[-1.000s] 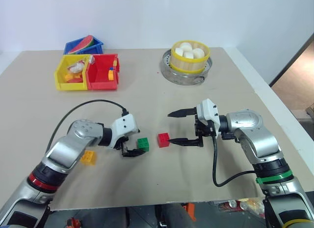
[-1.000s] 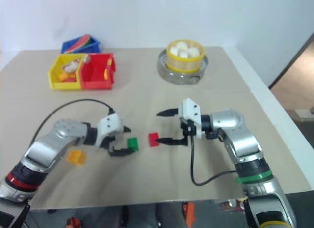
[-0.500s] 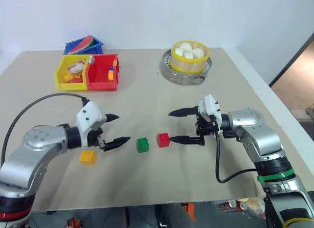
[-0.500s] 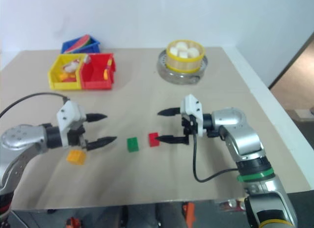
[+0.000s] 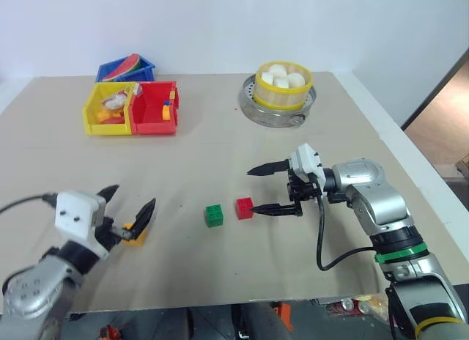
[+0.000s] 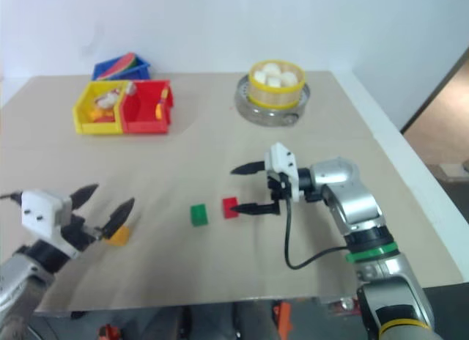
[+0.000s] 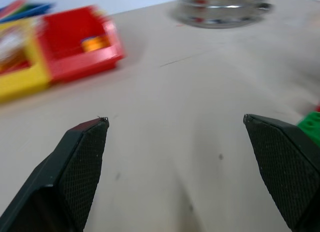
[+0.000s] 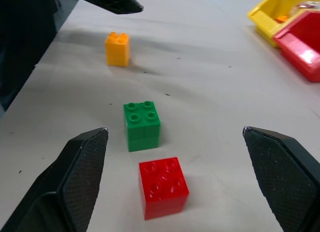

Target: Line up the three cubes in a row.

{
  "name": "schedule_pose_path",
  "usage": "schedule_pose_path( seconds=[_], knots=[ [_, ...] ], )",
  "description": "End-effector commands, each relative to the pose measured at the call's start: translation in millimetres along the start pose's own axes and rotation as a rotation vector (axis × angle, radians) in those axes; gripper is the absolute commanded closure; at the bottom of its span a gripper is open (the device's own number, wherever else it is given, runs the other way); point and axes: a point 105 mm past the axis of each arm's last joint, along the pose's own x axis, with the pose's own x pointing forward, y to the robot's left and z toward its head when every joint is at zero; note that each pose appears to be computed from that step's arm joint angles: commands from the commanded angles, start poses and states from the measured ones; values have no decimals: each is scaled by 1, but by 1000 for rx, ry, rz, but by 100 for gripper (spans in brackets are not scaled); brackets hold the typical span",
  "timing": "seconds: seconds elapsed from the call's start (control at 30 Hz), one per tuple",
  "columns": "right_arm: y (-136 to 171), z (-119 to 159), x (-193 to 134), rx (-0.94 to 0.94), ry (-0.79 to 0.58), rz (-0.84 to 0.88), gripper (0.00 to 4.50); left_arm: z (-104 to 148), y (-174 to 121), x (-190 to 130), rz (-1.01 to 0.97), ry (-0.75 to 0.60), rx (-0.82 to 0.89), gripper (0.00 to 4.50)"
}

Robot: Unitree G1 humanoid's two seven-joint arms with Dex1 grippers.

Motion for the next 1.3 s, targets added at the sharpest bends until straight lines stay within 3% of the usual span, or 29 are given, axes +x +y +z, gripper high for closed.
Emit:
schedule_pose_path(
  seconds=[0.03, 0.5, 0.97, 1.13, 1.3],
  knots=[
    [-5, 10, 0, -49, -9, 10, 0, 11, -8, -3, 20, -70, 13, 3],
    [0, 6, -5, -49, 21, 20, 0, -21, 0, -17, 196, 17, -98, 3],
    [3, 10, -8, -29, -7, 20, 0, -56, -2, -18, 187, 182, -140, 3],
    [9, 27, -3, -5, -105, 61, 0, -64, 2, -18, 201, 195, -146, 3],
    [15, 25, -1, -21, -78, 114, 0, -69, 4, -19, 202, 212, -146, 3]
  ],
)
